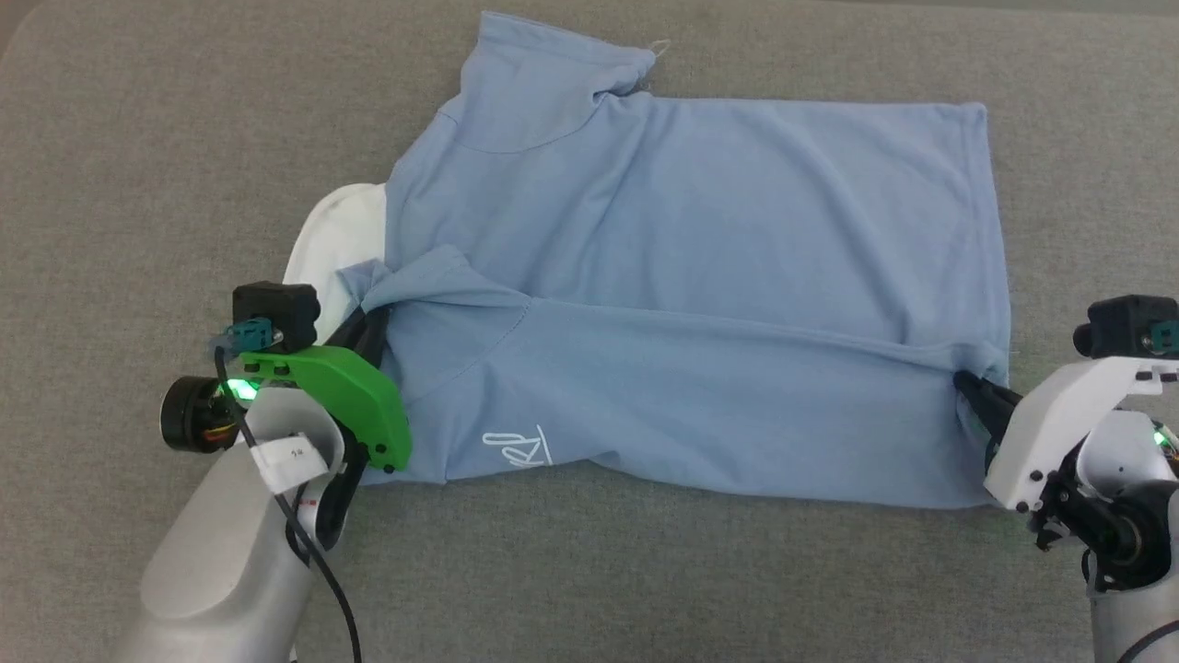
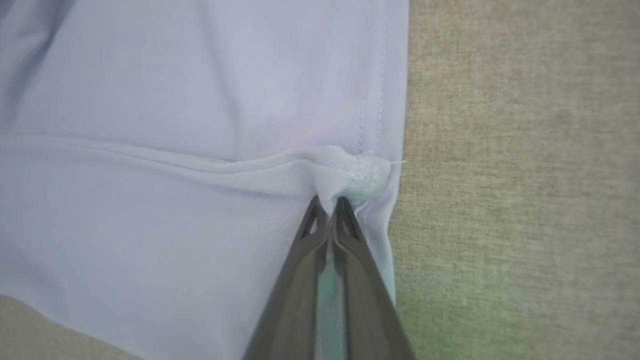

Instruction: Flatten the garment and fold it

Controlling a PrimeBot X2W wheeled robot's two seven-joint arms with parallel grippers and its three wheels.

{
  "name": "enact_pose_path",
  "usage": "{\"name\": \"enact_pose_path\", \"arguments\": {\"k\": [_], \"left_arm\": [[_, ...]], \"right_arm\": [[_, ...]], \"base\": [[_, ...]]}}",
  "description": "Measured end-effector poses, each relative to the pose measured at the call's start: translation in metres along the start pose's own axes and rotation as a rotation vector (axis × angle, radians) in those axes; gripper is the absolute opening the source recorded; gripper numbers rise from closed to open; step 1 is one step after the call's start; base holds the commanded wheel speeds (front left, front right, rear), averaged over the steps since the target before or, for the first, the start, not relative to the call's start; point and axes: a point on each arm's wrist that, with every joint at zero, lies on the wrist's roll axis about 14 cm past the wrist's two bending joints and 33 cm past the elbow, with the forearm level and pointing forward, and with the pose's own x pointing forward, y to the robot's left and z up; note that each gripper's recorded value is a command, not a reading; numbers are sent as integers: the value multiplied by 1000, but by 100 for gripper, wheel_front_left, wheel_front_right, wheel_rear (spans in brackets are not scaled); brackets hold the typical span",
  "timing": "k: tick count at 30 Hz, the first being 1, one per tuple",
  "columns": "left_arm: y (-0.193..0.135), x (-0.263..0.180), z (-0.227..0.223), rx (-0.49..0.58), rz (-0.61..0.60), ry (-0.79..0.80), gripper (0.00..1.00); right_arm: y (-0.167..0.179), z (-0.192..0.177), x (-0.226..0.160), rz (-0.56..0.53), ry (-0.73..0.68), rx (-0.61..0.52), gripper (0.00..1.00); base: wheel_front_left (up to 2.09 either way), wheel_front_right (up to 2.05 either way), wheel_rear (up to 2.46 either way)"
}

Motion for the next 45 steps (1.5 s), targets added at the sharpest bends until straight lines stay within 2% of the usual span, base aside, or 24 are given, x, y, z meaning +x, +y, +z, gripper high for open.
{"name": "enact_pose_path", "arguments": {"k": [2, 3, 4, 5, 10, 15, 18, 23, 25, 28, 35, 39, 40, 41, 42, 45], "left_arm": [[1, 3, -5, -9, 2, 15, 0], [1, 4, -6, -15, 4, 17, 31], [1, 4, -6, -24, 7, 13, 95], [1, 4, -5, -31, 10, 5, 100], [12, -5, 14, -76, 55, -64, 100], [25, -39, 23, -108, 132, -104, 100], [18, -63, 15, -120, 136, -62, 100], [-6, -95, -9, -194, 100, 99, 100], [-13, -103, -17, -191, 80, 159, 100], [-17, -103, -24, -189, 65, 205, 100], [-1, -85, -51, -189, 125, 300, 100], [-3, -73, -61, -184, 107, 343, 100], [-4, -72, -64, -180, 101, 358, 62], [-5, -70, -66, -182, 91, 367, 11], [-7, -69, -67, -188, 80, 373, 0], [-11, -69, -62, -230, 52, 348, 0]], "right_arm": [[2, 0, 3, 5, 9, -13, 0], [2, 0, 4, 7, 6, -15, 20], [4, 1, 4, 12, 5, -23, 96], [7, 2, 4, 19, -1, -27, 100], [20, 23, -7, 69, -120, 1, 100], [16, 44, -35, 68, -265, 41, 100], [11, 42, -52, 57, -304, 68, 100], [5, 39, -71, 43, -342, 97, 100], [5, 42, -77, 42, -358, 97, 100], [5, 45, -82, 41, -374, 100, 100], [-2, 39, -83, 23, -363, 118, 100], [-7, 34, -81, 9, -349, 132, 100], [-8, 32, -81, 6, -347, 135, 100], [-9, 31, -81, 1, -343, 138, 100], [-10, 29, -80, -5, -337, 133, 100], [-15, 13, -76, -59, -244, -5, 100]], "base": [[0, 0, 0], [0, 0, 0], [0, 0, 0], [0, 0, 0], [0, 0, 0], [0, 0, 0], [0, 0, 0], [0, 0, 0], [0, 0, 0], [0, 0, 0], [0, 0, 0], [0, 0, 0], [0, 0, 0], [0, 0, 0], [0, 0, 0], [0, 0, 0]]}}
